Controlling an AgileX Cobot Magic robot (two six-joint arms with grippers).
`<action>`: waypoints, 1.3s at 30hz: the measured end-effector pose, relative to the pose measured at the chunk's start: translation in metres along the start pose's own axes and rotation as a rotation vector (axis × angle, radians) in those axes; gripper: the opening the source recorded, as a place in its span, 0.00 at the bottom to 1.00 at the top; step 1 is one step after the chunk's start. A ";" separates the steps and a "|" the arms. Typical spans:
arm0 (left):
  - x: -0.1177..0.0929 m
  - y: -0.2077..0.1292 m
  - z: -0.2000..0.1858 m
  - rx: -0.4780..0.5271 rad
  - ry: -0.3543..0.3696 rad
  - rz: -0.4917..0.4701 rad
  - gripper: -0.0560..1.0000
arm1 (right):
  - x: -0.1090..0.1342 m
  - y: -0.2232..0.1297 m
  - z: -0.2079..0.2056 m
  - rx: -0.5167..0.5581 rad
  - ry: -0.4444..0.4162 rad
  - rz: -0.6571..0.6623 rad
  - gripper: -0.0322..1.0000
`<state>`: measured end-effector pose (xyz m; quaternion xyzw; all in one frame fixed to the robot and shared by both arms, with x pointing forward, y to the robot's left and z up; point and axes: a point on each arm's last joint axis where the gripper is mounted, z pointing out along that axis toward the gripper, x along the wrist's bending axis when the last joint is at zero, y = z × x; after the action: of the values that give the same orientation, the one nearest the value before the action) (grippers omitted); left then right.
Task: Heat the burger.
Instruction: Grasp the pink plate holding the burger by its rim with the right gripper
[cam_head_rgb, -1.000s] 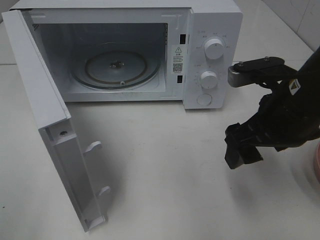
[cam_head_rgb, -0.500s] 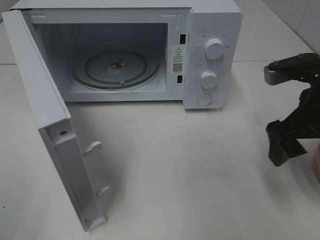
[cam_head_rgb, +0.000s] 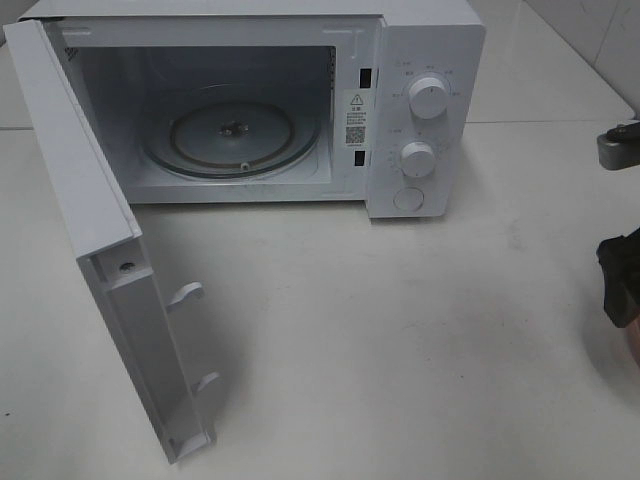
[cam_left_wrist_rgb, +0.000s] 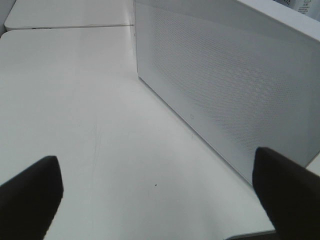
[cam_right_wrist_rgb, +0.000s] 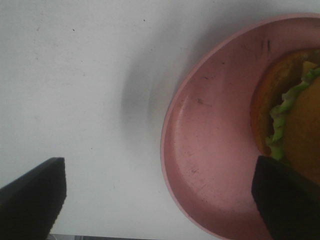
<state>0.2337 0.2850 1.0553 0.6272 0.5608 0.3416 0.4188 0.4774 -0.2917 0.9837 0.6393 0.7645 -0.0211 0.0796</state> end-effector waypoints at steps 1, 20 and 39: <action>0.000 0.000 0.000 0.000 0.000 0.000 0.97 | -0.001 0.002 0.006 0.023 -0.002 0.000 0.96; 0.000 0.000 0.000 0.000 0.000 0.000 0.97 | -0.001 0.000 0.075 0.111 0.001 0.013 0.93; 0.000 0.000 0.000 0.000 0.000 0.000 0.97 | -0.007 -0.004 0.094 0.103 -0.006 0.062 0.90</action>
<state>0.2337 0.2850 1.0553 0.6272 0.5608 0.3416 0.4188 0.4836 -0.3115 0.8918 0.6658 0.7421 -0.0597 0.0495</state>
